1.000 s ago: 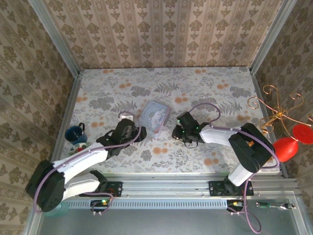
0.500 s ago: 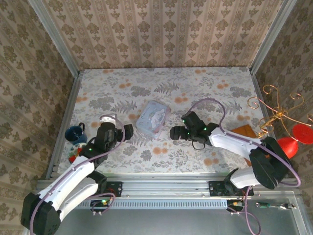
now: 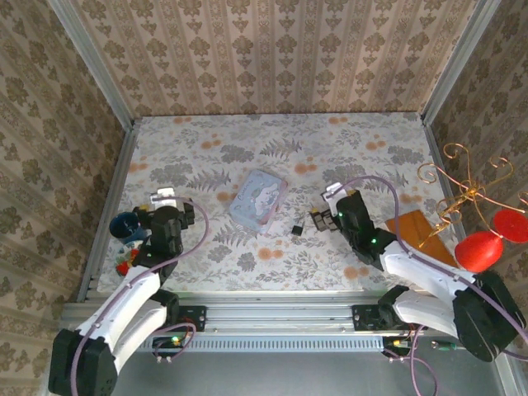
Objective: Unlock the padlock with the key
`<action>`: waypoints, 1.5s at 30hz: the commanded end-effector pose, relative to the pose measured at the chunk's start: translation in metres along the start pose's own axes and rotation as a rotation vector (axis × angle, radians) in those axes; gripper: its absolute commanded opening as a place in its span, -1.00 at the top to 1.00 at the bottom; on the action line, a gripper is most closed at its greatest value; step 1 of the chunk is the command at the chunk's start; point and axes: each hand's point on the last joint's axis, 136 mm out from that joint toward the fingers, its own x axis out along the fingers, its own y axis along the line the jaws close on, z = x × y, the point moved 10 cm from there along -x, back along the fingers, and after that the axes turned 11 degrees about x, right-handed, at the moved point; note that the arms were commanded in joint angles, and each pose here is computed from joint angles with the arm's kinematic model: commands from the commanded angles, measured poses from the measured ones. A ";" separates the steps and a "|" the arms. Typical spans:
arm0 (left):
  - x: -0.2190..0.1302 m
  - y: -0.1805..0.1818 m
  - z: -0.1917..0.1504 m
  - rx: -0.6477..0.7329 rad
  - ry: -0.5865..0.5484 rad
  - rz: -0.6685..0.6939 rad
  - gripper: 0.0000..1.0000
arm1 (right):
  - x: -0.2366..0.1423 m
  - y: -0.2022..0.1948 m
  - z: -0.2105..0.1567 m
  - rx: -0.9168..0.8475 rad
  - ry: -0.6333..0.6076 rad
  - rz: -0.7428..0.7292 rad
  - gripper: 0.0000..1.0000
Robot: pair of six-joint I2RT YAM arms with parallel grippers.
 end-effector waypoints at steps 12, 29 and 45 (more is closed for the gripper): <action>0.062 0.001 -0.018 0.014 -0.229 -0.131 -1.00 | 0.047 -0.049 0.000 0.099 -0.172 0.021 -1.00; 0.114 0.001 -0.024 -0.036 -0.097 -0.210 -1.00 | 0.076 -0.109 -0.007 0.382 -0.130 0.057 -1.00; 0.114 0.001 -0.025 -0.040 -0.088 -0.200 -1.00 | 0.079 -0.112 -0.013 0.412 -0.130 -0.120 -1.00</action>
